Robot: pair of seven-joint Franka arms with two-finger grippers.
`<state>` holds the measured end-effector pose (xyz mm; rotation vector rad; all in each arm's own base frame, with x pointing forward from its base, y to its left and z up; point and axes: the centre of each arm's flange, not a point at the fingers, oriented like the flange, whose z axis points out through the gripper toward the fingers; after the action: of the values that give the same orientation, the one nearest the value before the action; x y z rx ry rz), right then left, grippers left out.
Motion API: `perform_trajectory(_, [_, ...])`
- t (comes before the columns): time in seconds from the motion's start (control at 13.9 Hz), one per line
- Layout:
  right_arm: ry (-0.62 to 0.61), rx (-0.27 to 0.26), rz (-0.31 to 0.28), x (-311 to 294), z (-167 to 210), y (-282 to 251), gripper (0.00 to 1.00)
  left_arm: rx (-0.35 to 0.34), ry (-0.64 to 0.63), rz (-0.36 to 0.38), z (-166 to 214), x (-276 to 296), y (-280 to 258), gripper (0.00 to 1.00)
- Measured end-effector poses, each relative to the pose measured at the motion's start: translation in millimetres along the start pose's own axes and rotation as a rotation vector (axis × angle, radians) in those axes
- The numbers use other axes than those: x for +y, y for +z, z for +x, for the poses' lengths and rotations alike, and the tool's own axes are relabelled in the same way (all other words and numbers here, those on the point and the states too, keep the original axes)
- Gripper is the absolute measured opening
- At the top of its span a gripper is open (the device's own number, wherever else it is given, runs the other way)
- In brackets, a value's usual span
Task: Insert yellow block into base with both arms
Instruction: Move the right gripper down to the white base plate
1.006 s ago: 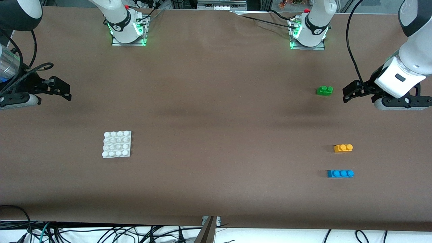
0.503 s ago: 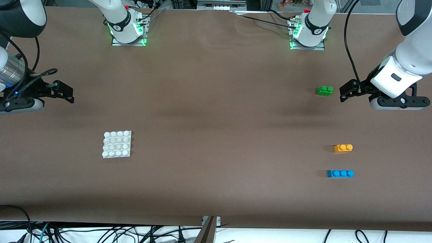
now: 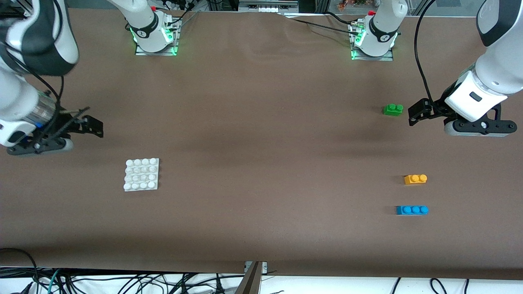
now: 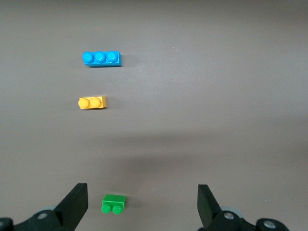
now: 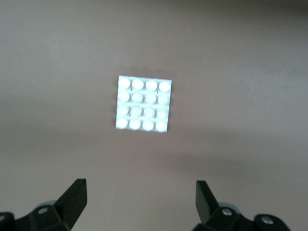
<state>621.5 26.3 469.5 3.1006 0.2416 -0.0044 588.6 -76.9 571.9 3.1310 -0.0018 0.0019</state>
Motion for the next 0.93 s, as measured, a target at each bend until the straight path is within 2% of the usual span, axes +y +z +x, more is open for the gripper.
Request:
perform_trajectory(0.14, [0.005, -0.012, -0.002, 2.4, -1.7, 31.3, 1.00, 0.000, 0.006, 0.000, -0.5, 3.6, -0.1, 1.00])
perform_trajectory(0.43, [0.010, -0.025, -0.004, 5.0, -0.9, 53.5, 1.00, 0.001, 0.013, -0.001, -1.0, 7.7, -0.7, 1.00])
perform_trajectory(0.93, [0.048, 0.017, -0.003, 16.5, 24.0, 137.6, 1.00, 0.000, 0.007, -0.001, -0.2, 4.1, -0.3, 1.00])
